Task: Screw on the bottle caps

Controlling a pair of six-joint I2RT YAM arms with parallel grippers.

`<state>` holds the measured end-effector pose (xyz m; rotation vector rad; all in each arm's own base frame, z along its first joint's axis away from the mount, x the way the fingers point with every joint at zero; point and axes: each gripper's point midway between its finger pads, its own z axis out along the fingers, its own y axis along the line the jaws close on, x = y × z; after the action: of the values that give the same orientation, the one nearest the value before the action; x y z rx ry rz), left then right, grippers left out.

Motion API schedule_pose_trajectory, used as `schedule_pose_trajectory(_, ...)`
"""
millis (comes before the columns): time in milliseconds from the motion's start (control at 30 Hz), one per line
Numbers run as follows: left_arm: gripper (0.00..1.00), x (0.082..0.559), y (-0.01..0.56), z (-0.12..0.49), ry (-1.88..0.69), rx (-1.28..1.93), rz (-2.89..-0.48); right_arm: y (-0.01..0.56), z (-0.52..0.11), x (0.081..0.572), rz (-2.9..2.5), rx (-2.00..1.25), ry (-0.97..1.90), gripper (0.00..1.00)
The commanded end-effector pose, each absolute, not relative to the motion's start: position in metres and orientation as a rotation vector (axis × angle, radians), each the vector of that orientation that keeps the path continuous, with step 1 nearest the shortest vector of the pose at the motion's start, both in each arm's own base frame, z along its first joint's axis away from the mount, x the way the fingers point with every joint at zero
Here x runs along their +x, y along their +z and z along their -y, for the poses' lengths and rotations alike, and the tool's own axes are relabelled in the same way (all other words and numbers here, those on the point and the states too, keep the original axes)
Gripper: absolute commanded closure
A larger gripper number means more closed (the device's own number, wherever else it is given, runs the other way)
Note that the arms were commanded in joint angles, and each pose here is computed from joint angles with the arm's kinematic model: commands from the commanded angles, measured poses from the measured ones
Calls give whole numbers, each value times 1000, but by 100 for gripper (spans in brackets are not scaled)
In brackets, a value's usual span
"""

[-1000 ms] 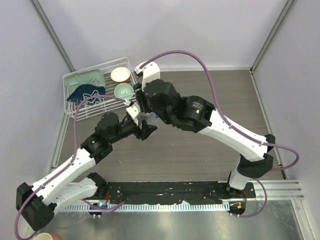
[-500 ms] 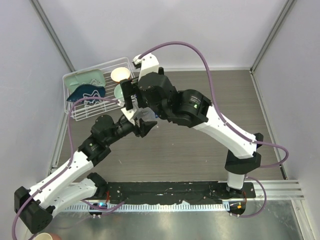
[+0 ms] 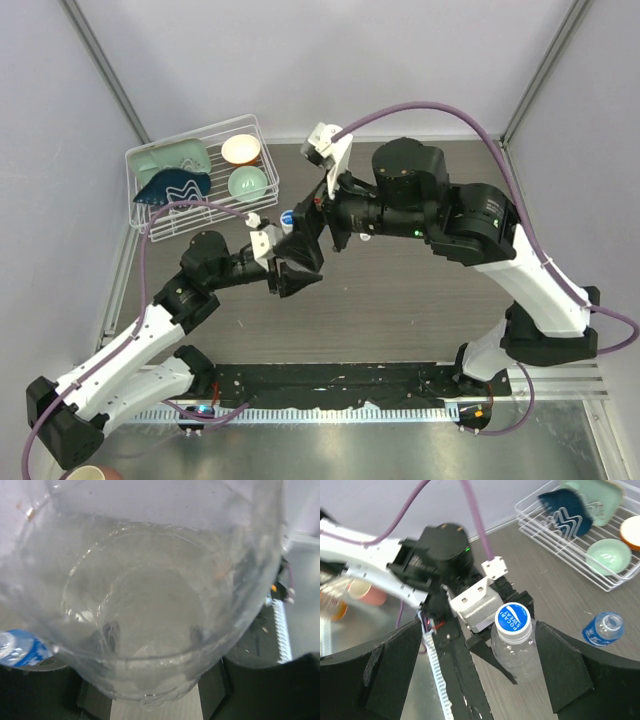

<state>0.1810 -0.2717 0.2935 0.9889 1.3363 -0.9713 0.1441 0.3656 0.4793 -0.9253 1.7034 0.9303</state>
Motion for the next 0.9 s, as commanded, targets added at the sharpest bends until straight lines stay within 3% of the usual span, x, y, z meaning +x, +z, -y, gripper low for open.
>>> schedule_pose_trajectory(0, 91, 123, 289, 279, -1185, 1288, -1208, 453, -364, 104, -1594, -1268, 1062, 0)
schedule_pose_trajectory(267, 89, 68, 280, 265, -1405, 1513, -1132, 489, -336, 81, -1283, -1322, 1161, 6)
schedule_pose_trajectory(367, 90, 63, 277, 264, -1448, 1525, -1148, 489, -341, 72, -1230, -1379, 1225, 17)
schedule_pose_trajectory(400, 90, 61, 278, 264, -1459, 1531, -1144, 489, -343, 73, -1225, -1387, 1233, 27)
schedule_pose_trajectory(500, 91, 61, 279, 264, -1460, 1531, -1143, 482, -350, 73, -1231, -1413, 1256, 42)
schedule_pose_trajectory(867, 94, 62, 286, 264, -1448, 1532, -1118, 468, -360, 82, -1280, -1418, 1263, 35)
